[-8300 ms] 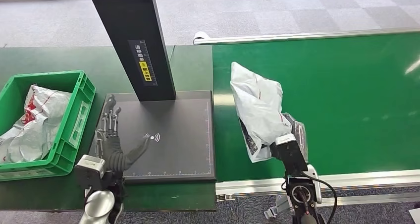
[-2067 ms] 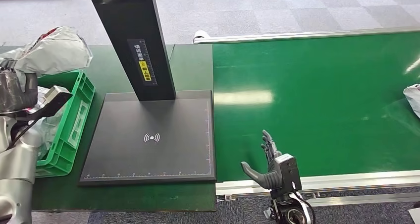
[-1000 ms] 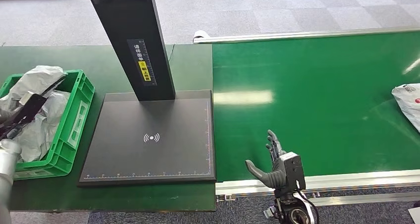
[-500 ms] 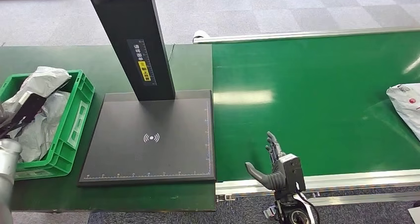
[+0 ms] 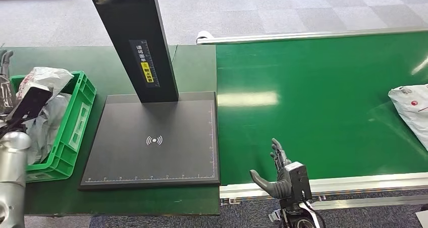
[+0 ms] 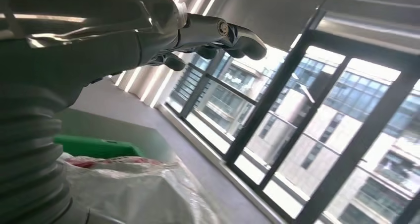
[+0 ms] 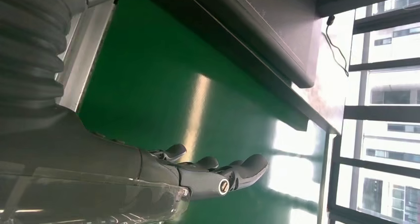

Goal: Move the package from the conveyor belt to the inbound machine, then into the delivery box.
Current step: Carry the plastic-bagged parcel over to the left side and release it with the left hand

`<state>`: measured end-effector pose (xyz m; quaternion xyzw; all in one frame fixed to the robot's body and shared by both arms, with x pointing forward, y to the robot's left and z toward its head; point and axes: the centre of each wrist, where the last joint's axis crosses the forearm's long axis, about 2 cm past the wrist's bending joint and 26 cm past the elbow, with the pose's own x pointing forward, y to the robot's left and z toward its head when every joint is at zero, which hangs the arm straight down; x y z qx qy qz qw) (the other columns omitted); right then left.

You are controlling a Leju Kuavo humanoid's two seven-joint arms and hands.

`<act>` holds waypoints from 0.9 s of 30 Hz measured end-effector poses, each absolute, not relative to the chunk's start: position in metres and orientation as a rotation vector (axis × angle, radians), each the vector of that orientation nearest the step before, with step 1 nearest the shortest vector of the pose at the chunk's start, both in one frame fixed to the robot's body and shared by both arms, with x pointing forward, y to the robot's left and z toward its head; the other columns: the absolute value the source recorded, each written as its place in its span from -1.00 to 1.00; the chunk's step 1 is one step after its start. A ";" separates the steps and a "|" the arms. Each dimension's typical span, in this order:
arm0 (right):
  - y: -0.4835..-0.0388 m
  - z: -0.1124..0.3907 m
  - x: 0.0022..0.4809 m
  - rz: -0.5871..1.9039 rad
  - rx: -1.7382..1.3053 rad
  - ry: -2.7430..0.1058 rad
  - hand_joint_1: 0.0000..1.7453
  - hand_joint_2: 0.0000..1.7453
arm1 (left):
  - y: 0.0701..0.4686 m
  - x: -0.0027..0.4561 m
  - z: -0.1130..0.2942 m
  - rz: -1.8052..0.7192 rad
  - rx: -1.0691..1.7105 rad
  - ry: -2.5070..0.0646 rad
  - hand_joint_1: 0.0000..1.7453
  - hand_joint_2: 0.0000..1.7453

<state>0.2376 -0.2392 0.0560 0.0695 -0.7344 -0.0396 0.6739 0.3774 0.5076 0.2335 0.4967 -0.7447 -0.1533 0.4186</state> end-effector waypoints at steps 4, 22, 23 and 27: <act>-0.240 0.055 0.237 -0.090 0.155 -1.651 -1.00 1.00 | 0.491 0.377 0.244 -0.392 1.190 -1.963 -1.00 1.00; -0.239 0.059 0.247 -0.095 0.162 -1.667 -1.00 1.00 | 0.377 0.346 0.219 -0.331 0.101 -2.241 -1.00 1.00; -0.238 0.060 0.248 -0.092 0.163 -1.663 -1.00 1.00 | 0.365 0.339 0.204 -0.314 0.024 -2.214 -1.00 1.00; -0.234 0.061 0.249 -0.078 0.169 -1.642 -1.00 1.00 | 0.309 0.305 0.144 -0.223 -0.172 -2.094 -1.00 1.00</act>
